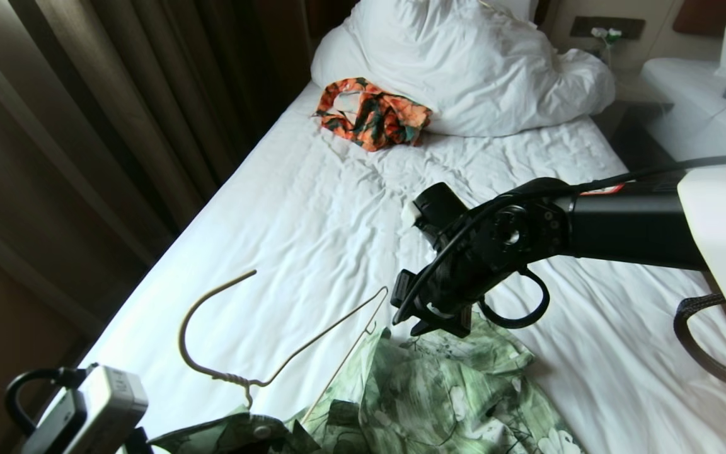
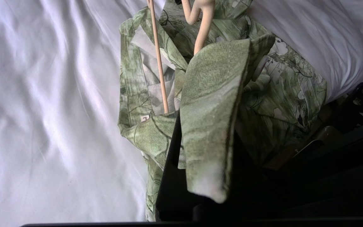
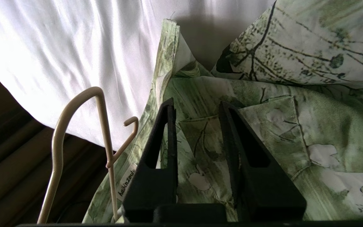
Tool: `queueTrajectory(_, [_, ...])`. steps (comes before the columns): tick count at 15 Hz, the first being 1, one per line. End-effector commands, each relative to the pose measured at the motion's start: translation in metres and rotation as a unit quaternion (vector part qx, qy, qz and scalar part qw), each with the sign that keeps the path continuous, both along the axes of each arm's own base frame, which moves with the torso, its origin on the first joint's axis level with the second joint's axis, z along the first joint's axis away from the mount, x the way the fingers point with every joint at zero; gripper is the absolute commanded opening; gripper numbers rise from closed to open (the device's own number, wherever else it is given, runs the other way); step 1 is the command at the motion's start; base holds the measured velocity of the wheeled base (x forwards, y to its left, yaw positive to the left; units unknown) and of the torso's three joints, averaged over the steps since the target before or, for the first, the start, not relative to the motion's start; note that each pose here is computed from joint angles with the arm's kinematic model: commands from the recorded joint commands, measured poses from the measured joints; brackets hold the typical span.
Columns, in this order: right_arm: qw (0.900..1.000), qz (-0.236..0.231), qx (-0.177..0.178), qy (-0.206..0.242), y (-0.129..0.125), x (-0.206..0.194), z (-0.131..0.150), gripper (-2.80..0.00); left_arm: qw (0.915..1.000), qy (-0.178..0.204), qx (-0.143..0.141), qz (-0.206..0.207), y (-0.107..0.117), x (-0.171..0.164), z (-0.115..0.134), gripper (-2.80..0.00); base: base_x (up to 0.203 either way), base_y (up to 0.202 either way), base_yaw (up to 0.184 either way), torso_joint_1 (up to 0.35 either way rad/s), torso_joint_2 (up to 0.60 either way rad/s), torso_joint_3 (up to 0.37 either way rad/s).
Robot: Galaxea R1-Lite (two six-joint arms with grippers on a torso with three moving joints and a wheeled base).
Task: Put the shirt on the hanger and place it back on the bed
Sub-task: Hook the other side of the shirt onto the hanger
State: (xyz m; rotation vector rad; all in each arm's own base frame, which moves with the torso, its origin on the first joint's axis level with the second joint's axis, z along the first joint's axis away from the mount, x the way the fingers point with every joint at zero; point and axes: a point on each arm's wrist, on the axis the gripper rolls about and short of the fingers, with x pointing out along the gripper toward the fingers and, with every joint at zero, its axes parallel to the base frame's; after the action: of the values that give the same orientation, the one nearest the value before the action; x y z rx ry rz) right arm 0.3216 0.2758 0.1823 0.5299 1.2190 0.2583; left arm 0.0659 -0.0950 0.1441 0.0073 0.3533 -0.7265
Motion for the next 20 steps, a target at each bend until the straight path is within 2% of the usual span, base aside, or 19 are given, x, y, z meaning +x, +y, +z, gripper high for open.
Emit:
queueTrajectory(1, [1.000,0.003,-0.005,0.009,0.008,0.003,-0.011,0.00,1.0000,-0.003,-0.006,0.002,0.002,-0.001,0.001,-2.80,0.000,0.000,0.000,0.000,0.00,0.000])
queueTrajectory(8, [1.000,0.021,-0.004,0.004,0.030,0.004,-0.031,0.00,0.9999,-0.001,-0.007,-0.010,-0.001,0.000,0.003,-2.80,0.000,0.000,0.000,0.000,0.00,0.000])
queueTrajectory(12, [1.000,0.026,-0.001,-0.002,0.036,0.005,-0.036,0.00,0.9999,-0.002,-0.009,-0.011,-0.002,0.001,0.004,-2.80,0.000,0.000,0.000,0.000,0.00,0.000])
queueTrajectory(15, [1.000,0.021,0.006,-0.023,0.039,0.009,-0.037,0.00,0.9999,-0.003,-0.010,-0.011,-0.001,0.000,0.004,-2.80,0.000,0.000,0.000,0.000,0.00,0.000])
queueTrajectory(20, [0.999,0.035,0.001,-0.024,0.050,0.006,-0.047,0.00,0.9999,-0.003,-0.009,-0.010,0.000,0.000,0.004,-2.80,0.000,0.000,0.000,0.000,0.00,0.000])
